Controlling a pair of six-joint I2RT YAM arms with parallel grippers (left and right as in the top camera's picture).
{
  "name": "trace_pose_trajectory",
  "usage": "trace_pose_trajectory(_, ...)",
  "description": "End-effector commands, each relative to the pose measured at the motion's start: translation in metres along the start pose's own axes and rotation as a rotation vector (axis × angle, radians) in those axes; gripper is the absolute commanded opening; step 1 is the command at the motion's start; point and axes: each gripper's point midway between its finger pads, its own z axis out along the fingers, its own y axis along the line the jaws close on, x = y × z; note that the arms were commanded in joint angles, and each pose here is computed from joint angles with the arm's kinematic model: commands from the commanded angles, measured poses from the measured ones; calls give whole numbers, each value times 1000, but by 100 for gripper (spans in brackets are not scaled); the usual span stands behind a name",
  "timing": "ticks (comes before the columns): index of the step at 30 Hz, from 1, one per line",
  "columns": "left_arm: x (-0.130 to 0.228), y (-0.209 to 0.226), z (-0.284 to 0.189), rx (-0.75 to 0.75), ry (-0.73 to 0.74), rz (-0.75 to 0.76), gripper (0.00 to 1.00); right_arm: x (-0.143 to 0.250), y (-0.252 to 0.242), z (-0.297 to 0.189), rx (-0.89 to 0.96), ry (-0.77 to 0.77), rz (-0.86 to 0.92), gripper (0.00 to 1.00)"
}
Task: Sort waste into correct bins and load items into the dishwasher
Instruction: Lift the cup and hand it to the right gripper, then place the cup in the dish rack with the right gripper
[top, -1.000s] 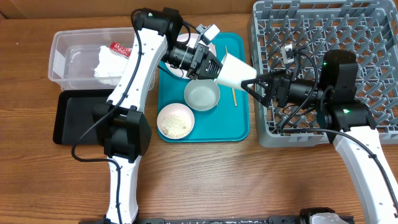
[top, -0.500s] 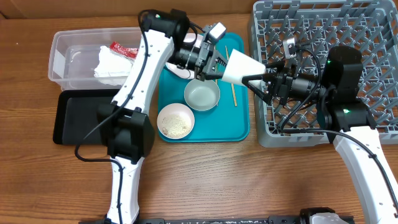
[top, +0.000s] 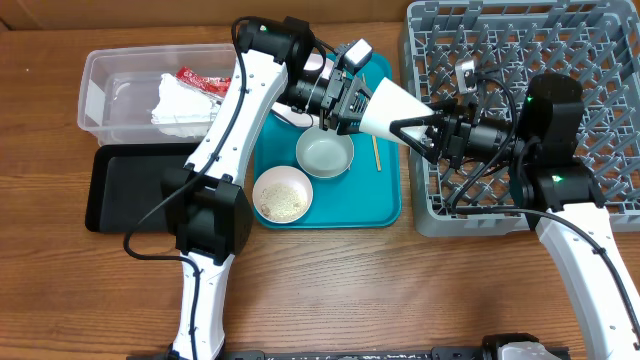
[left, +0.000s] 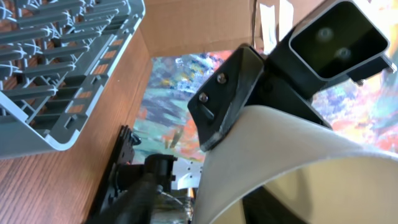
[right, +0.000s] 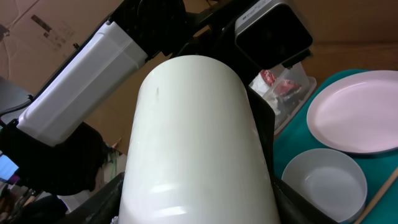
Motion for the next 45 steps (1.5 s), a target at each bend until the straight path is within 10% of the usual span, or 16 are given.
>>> trace_pose_trajectory(1,-4,-4,-1,14,-9,38,54,-9,0,-6,13,-16,-7,53)
trace_pose_trajectory(13,-32,41,-72,-247,-126,124,61,28,-76,-87,633,-47,366,60)
trace_pose_trajectory(25,-50,32,-161,-1000,-311,175,60,90,-87,-114,1083,183,492,60)
trace_pose_trajectory(39,-38,34,-160,-1340,-303,151,64,141,-153,-105,1269,424,587,61)
trace_pose_trajectory(45,-38,33,-156,-1335,-306,143,64,148,-161,-102,1274,454,600,90)
